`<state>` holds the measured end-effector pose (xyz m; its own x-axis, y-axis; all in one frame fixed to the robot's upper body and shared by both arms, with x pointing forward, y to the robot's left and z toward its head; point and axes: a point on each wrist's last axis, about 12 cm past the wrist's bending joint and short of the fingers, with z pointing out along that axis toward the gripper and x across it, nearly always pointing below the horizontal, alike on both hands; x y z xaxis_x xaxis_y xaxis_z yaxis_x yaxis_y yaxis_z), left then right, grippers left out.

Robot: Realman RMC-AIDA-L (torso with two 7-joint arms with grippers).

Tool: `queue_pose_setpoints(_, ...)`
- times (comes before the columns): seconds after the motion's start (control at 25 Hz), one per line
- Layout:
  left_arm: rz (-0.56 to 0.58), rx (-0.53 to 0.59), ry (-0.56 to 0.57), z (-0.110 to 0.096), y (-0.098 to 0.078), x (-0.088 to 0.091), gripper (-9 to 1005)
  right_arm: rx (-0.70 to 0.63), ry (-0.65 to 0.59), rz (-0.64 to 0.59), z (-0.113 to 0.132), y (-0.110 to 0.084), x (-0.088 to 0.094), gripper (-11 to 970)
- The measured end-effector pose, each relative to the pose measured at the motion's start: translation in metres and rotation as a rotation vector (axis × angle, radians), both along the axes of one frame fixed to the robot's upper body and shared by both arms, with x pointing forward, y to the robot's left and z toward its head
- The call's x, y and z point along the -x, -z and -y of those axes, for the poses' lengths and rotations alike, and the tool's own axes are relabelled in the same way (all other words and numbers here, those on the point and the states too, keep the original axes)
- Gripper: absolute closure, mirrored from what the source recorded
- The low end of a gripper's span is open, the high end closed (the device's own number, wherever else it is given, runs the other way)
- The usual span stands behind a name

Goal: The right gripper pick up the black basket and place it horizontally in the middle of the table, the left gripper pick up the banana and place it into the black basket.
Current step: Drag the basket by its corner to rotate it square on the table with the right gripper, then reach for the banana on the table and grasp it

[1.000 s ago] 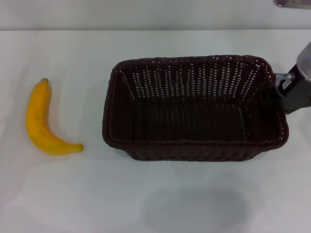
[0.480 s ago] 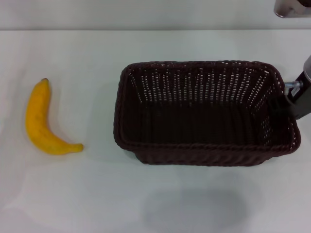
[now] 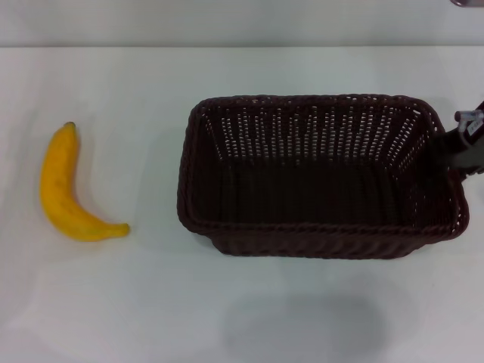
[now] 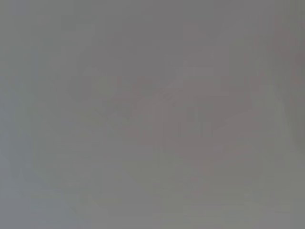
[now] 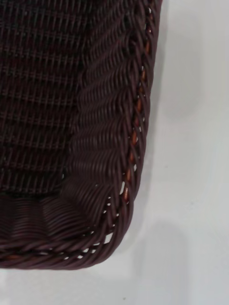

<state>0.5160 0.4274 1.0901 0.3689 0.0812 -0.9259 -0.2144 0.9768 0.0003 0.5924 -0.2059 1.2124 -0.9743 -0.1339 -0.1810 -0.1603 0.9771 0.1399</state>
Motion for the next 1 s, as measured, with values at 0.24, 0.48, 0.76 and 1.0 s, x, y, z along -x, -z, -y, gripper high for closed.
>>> queue_pose_setpoints(0.24, -0.003, 0.005, -0.001, 0.001, 0.002, 0.003, 121, -0.008, 0.004, 0.116, 0.010, -0.032, 0.003, 477)
queue_pose_setpoints(0.48, -0.024, 0.018, 0.038, 0.005, 0.006, 0.004, 121, -0.001, 0.006, 0.325, 0.035, -0.044, 0.004, 477)
queue_pose_setpoints(0.76, -0.055, 0.151, 0.228, 0.004, 0.000, 0.007, 121, 0.027, -0.074, 0.687, 0.082, -0.021, 0.004, 477)
queue_pose_setpoints(1.0, -0.249, 0.260, 0.339, 0.001, -0.011, -0.004, 121, -0.025, -0.122, 0.998, 0.121, 0.016, 0.008, 477)
